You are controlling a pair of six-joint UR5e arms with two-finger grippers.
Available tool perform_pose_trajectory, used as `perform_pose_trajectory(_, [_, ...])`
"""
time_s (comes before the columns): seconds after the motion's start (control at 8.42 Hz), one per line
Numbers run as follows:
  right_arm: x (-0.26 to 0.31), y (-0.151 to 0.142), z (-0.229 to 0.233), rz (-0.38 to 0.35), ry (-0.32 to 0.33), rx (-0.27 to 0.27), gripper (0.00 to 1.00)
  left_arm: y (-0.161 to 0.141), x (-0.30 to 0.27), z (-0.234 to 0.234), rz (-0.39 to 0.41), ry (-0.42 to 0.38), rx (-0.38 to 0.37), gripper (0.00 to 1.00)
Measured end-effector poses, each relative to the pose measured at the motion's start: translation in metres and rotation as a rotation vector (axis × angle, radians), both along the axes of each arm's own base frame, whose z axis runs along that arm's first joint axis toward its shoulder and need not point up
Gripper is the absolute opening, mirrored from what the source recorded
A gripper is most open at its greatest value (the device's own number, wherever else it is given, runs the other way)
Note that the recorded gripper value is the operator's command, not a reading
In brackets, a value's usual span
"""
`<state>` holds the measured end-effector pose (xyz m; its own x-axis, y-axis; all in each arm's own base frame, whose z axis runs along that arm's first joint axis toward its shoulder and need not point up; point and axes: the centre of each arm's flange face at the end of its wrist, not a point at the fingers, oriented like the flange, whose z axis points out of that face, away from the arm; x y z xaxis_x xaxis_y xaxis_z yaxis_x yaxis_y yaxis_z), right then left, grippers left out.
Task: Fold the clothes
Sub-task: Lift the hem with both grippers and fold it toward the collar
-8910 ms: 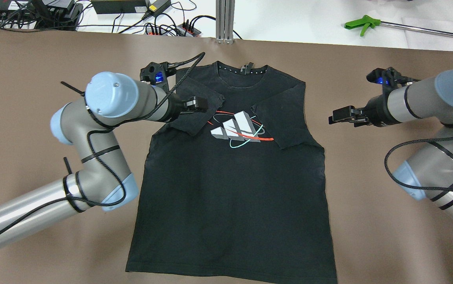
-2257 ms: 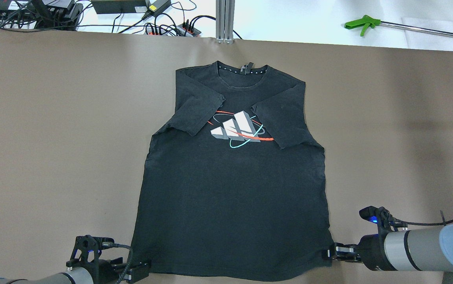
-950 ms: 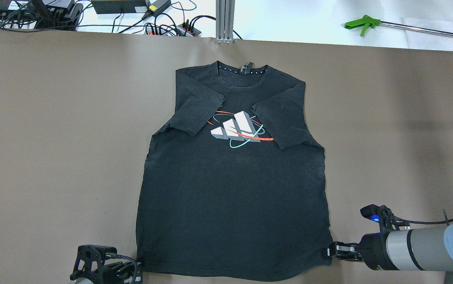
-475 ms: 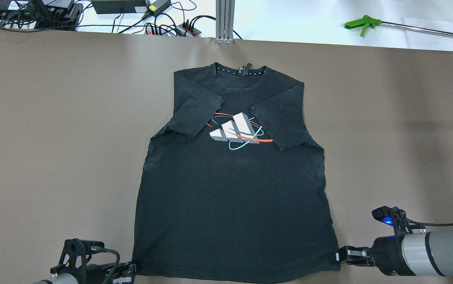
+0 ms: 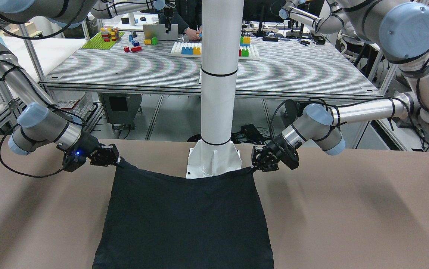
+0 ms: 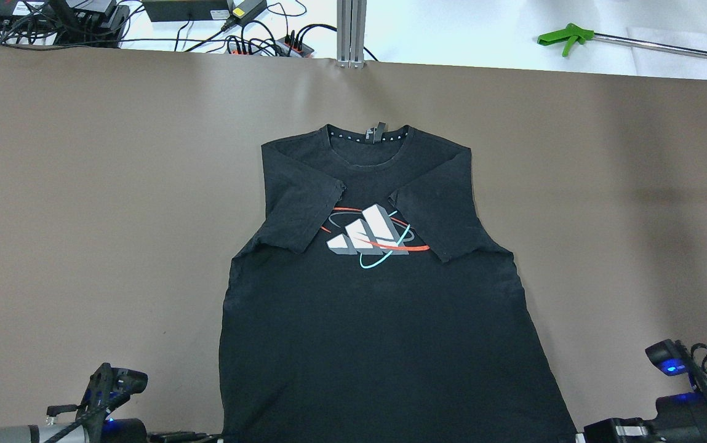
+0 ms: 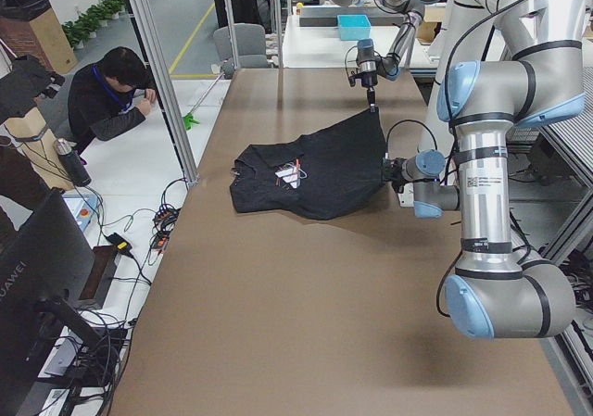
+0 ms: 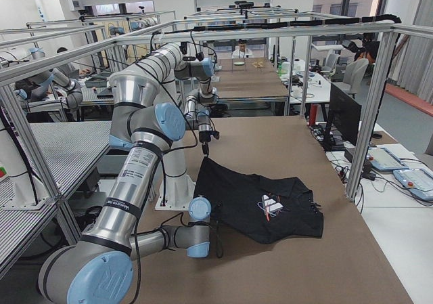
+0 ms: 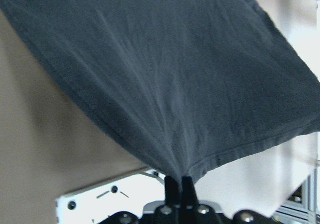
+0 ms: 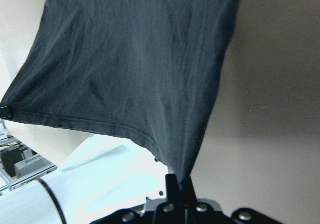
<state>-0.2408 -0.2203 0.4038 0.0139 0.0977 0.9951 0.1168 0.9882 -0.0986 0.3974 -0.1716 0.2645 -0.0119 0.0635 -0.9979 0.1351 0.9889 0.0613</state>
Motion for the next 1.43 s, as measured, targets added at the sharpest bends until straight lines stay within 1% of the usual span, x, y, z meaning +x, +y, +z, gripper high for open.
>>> perform_pose_trajectory(0.12, [0.01, 0.008, -0.003, -0.029, -0.057, -0.005, 0.0, 0.005, -0.015, -0.014, 0.048, 0.067, 0.009, 0.0])
perform_pose_trajectory(0.36, [0.02, 0.018, -0.01, -0.076, -0.134, 0.008, 0.0, 0.016, -0.052, -0.021, 0.133, 0.155, 0.028, 0.0])
perform_pose_trajectory(0.48, [0.019, 0.018, -0.015, -0.088, -0.159, 0.007, 0.0, 0.019, -0.06, -0.021, 0.155, 0.178, 0.034, 0.0])
perform_pose_trajectory(0.59, [0.016, 0.016, -0.017, -0.089, -0.171, 0.001, 0.0, 0.019, -0.061, -0.018, 0.16, 0.184, 0.035, 0.0])
perform_pose_trajectory(0.71, [0.009, 0.006, -0.012, -0.068, -0.169, -0.009, 0.0, 0.013, -0.055, -0.013, 0.136, 0.179, 0.029, 0.0])
perform_pose_trajectory(0.83, [0.002, -0.014, -0.003, -0.018, -0.16, -0.014, 0.0, -0.006, -0.047, -0.003, 0.076, 0.154, 0.022, 0.0])
perform_pose_trajectory(0.95, [-0.002, -0.038, 0.006, 0.037, -0.147, -0.016, 0.0, -0.032, -0.044, 0.004, 0.008, 0.115, 0.013, 0.0])
perform_pose_trajectory(1.07, [0.001, -0.061, 0.011, 0.093, -0.129, -0.022, 0.0, -0.064, -0.044, 0.0, -0.063, 0.079, -0.005, 0.0])
perform_pose_trajectory(1.19, [0.005, -0.082, 0.011, 0.142, -0.107, -0.032, 0.0, -0.098, -0.046, -0.015, -0.122, 0.049, -0.042, 0.0])
perform_pose_trajectory(1.43, [0.004, -0.125, -0.01, 0.222, -0.077, -0.045, 0.0, -0.154, -0.055, -0.057, -0.194, -0.01, -0.098, 0.0])
